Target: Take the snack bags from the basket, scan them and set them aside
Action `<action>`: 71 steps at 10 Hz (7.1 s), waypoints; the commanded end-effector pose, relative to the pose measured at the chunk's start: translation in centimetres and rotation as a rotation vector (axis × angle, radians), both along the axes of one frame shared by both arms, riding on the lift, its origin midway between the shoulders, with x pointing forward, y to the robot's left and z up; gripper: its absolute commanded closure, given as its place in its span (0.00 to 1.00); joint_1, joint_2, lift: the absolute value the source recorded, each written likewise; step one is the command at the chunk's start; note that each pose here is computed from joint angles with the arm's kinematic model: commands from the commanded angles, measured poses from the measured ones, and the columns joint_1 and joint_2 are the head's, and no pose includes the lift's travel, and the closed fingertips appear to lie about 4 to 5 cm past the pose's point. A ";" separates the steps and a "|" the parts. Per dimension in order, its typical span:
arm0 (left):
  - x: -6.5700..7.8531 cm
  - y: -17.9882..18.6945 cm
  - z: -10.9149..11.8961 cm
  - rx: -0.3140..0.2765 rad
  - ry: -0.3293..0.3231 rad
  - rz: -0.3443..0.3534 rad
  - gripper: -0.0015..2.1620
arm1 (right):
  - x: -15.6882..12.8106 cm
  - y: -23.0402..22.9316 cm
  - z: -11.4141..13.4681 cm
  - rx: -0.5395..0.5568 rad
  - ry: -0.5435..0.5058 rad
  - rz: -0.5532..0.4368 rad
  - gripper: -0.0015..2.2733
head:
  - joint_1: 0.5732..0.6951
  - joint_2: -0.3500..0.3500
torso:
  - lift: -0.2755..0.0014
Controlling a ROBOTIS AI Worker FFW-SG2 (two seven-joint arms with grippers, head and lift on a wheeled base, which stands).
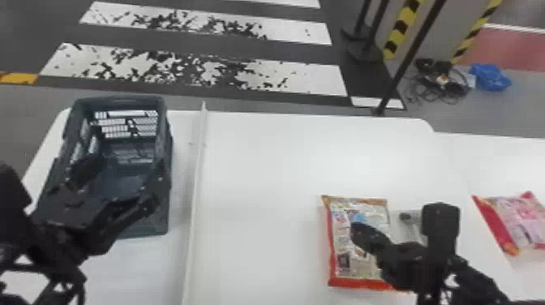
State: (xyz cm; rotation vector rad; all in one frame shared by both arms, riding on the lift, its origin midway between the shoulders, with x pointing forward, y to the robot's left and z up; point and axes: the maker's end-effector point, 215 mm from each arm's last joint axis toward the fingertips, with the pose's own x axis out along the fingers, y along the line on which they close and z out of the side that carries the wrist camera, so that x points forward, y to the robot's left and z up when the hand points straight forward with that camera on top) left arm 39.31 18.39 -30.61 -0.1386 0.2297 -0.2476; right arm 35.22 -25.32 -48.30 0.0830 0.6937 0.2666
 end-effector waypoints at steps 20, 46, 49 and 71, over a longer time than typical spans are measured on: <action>-4.6 0.4 2.0 0.017 -0.189 0.001 0.02 | -0.1 -17.7 -5.7 -0.098 0.077 -0.213 0.72 | 1.00 0.00 | 0.72; -5.6 -1.6 3.2 -0.017 -0.215 -0.013 0.02 | -9.7 -9.5 -1.8 0.215 0.096 -0.194 0.99 | 1.00 0.00 | 0.72; -5.7 -2.0 3.4 -0.015 -0.219 -0.018 0.02 | -7.2 -12.4 1.1 0.190 0.022 -0.216 0.99 | 1.00 0.00 | 0.72; -5.4 -3.8 1.3 0.017 -0.131 -0.070 0.02 | -1.9 -21.7 0.1 0.018 -0.058 -0.173 0.01 | 1.00 0.00 | 0.72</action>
